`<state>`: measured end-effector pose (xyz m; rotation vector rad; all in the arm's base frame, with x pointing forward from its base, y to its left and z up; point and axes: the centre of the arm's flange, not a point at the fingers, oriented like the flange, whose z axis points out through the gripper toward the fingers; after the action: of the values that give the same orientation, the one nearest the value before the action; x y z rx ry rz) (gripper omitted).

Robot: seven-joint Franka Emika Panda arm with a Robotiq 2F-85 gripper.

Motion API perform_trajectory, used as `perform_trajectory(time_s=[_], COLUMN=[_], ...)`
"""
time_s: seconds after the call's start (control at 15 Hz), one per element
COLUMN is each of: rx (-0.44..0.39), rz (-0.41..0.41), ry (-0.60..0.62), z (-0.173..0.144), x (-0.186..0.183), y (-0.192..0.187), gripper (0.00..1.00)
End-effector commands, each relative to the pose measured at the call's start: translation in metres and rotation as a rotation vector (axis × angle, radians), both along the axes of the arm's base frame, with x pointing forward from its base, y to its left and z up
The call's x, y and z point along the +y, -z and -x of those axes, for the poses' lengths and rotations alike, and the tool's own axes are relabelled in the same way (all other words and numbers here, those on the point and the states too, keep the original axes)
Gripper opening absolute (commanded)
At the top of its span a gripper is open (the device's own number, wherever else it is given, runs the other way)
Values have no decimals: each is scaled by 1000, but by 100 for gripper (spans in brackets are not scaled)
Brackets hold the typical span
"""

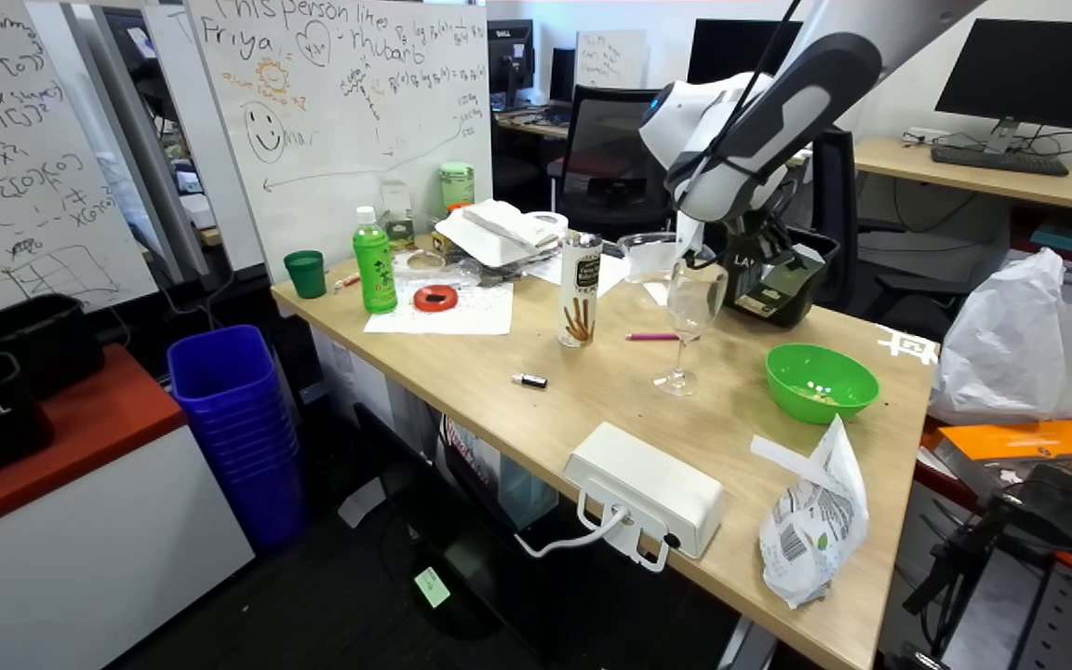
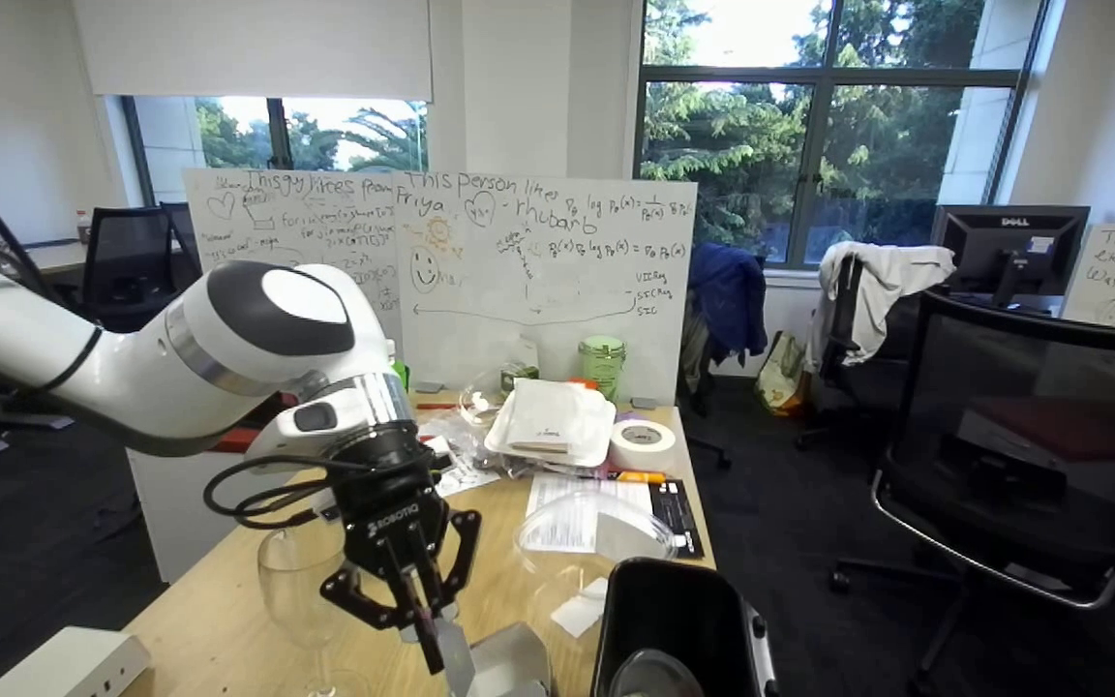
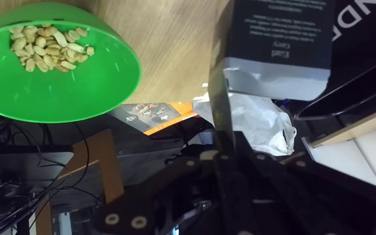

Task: Take the box out of the landfill bin and put it on the table

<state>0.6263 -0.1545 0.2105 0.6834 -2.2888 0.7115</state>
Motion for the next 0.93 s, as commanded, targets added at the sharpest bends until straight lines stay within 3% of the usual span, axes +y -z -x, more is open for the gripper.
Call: perform_trajectory(time_s=[0.0, 0.53, 0.87], rx=[61, 106, 126], rz=[47, 32, 31], ry=[40, 62, 72], z=[-10, -15, -7], x=[5, 6, -1], y=[4, 11, 9], gripper=[41, 97, 100])
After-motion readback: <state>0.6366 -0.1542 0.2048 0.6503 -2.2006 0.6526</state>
